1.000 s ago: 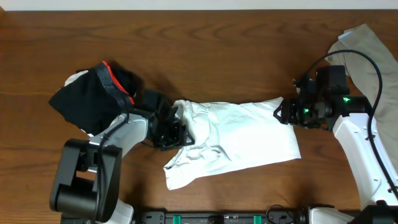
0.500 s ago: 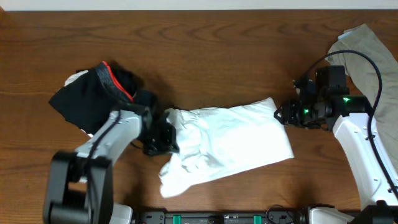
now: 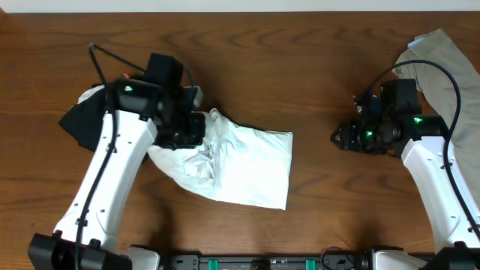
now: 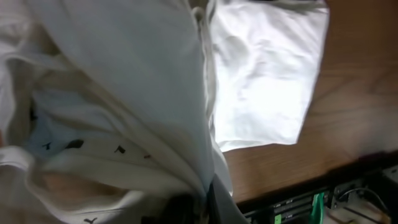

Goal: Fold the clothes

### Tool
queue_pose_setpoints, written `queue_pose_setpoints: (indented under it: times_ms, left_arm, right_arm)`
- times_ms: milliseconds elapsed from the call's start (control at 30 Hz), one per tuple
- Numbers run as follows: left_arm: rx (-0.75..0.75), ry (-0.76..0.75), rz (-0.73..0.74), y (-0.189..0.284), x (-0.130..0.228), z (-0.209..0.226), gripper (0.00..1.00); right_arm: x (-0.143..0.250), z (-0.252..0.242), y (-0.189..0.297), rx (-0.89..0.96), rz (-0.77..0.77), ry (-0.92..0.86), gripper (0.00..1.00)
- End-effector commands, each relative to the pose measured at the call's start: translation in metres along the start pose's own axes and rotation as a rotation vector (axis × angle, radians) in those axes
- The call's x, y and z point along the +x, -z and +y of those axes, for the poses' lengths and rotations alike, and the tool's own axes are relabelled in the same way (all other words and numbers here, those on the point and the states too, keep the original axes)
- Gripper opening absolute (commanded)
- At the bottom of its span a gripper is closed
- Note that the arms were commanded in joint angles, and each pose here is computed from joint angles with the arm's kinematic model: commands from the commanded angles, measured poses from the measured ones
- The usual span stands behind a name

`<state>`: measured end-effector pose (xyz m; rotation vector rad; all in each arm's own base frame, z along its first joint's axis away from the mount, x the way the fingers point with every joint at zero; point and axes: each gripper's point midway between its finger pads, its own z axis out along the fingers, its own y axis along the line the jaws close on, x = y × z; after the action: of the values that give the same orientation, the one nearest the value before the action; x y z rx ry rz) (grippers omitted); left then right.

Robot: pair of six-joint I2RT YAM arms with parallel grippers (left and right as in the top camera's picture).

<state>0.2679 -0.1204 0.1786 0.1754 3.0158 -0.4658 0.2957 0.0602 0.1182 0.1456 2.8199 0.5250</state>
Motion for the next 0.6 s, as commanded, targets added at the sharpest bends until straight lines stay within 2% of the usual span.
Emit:
queue_pose_setpoints:
  times_ms: [0,233,567]
  left_arm:
    - [-0.003,-0.040,-0.001,-0.003,0.002,-0.023,0.06]
    - [-0.023,-0.115,0.054,-0.051,0.007,-0.079,0.06]
    - [-0.019,-0.174,0.112,-0.123,0.015,-0.133,0.06]
  right_arm:
    - [-0.003,0.000,0.003,-0.003,-0.010,0.015,0.46]
    - [-0.003,0.000,0.003,-0.003,-0.009,0.014,0.45]
    - [-0.002,0.000,0.003,-0.003,-0.007,0.013,0.47]
